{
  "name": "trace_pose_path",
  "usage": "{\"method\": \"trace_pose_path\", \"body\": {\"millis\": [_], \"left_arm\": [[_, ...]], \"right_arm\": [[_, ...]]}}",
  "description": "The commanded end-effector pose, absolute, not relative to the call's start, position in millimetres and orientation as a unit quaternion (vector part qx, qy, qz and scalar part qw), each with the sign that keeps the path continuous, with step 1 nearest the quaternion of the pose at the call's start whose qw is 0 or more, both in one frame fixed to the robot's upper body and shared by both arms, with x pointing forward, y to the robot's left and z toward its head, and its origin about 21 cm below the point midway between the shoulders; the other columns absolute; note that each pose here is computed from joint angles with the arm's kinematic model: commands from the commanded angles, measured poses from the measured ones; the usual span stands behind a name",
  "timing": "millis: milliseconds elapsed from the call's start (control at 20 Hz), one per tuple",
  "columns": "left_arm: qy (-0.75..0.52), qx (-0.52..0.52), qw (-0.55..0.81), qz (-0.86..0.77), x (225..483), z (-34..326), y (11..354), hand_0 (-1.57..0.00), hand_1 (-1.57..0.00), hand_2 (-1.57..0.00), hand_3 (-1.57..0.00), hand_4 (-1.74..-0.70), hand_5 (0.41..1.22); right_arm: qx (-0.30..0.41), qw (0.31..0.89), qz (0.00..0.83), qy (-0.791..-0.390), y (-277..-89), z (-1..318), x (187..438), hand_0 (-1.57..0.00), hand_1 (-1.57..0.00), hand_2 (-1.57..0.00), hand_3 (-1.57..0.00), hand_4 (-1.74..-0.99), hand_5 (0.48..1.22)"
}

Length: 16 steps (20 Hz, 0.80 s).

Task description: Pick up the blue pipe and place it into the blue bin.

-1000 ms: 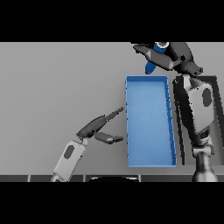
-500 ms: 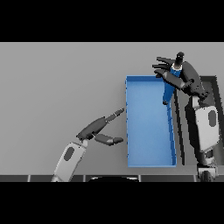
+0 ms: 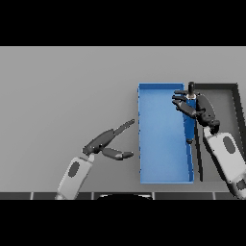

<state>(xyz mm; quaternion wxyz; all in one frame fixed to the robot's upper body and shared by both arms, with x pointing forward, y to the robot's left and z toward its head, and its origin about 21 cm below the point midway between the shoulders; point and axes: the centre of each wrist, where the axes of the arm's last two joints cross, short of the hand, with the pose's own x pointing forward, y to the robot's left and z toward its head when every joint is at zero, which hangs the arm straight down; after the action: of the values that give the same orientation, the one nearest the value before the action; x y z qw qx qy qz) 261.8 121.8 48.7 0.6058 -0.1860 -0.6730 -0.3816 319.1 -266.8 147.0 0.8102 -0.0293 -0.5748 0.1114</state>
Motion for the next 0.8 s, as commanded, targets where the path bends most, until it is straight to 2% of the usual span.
{"method": "trace_pose_path", "body": {"millis": [0,50,100,200,300,350,450,600,750], "left_arm": [[-0.67,-0.182,0.609,-0.382,263,49,119,0.0,0.0,0.0,0.0,-0.88,0.421],[-0.67,-0.183,0.61,-0.382,264,50,119,0.0,0.0,0.0,0.0,-0.88,0.421],[-0.67,-0.184,0.61,-0.381,263,50,116,0.0,0.0,0.0,0.0,-0.88,0.421],[-0.668,-0.184,0.611,-0.383,262,48,116,0.0,0.0,0.0,0.0,-0.88,0.422],[-0.671,-0.187,0.607,-0.383,262,48,117,0.0,0.0,0.0,0.0,-0.88,0.427],[-0.671,-0.186,0.609,-0.379,261,45,120,0.0,0.0,0.0,0.0,-0.88,0.428],[-0.673,-0.193,0.607,-0.376,255,44,119,0.0,0.0,0.0,0.0,-0.88,0.429],[-0.671,-0.187,0.61,-0.377,256,45,117,0.0,0.0,0.0,0.0,-0.89,0.428],[-0.671,-0.185,0.61,-0.378,255,45,118,0.0,0.0,0.0,0.0,-0.89,0.427]], "right_arm": [[-0.042,0.819,0.108,-0.563,-265.7,140,319,-1.57,-1.57,-1.57,-0.91,-1.741,1.221],[-0.053,0.82,0.103,-0.56,-263.5,139,320,-1.57,-1.55,-1.57,-0.85,-1.741,1.221],[-0.059,0.82,0.11,-0.558,-259.7,137,320,-1.46,-1.34,-1.34,-0.79,-1.678,1.221],[-0.075,0.826,0.118,-0.547,-258.5,132,321,-0.94,-0.85,-0.86,-0.5,-1.503,1.221],[-0.078,0.832,0.153,-0.527,-255.1,130,323,-0.6,-0.55,-0.55,-0.32,-1.337,1.221],[-0.083,0.834,0.175,-0.517,-254.5,131,324,-0.48,-0.44,-0.44,-0.26,-1.275,1.186],[-0.096,0.83,0.227,-0.5,-254.0,132,326,-0.31,-0.28,-0.28,-0.16,-1.175,1.084],[-0.11,0.845,0.26,-0.455,-257.4,122,325,-0.16,-0.14,-0.14,-0.08,-1.083,0.934],[-0.118,0.852,0.271,-0.432,-260.7,119,325,-0.08,-0.07,-0.07,-0.04,-1.063,0.846]]}}
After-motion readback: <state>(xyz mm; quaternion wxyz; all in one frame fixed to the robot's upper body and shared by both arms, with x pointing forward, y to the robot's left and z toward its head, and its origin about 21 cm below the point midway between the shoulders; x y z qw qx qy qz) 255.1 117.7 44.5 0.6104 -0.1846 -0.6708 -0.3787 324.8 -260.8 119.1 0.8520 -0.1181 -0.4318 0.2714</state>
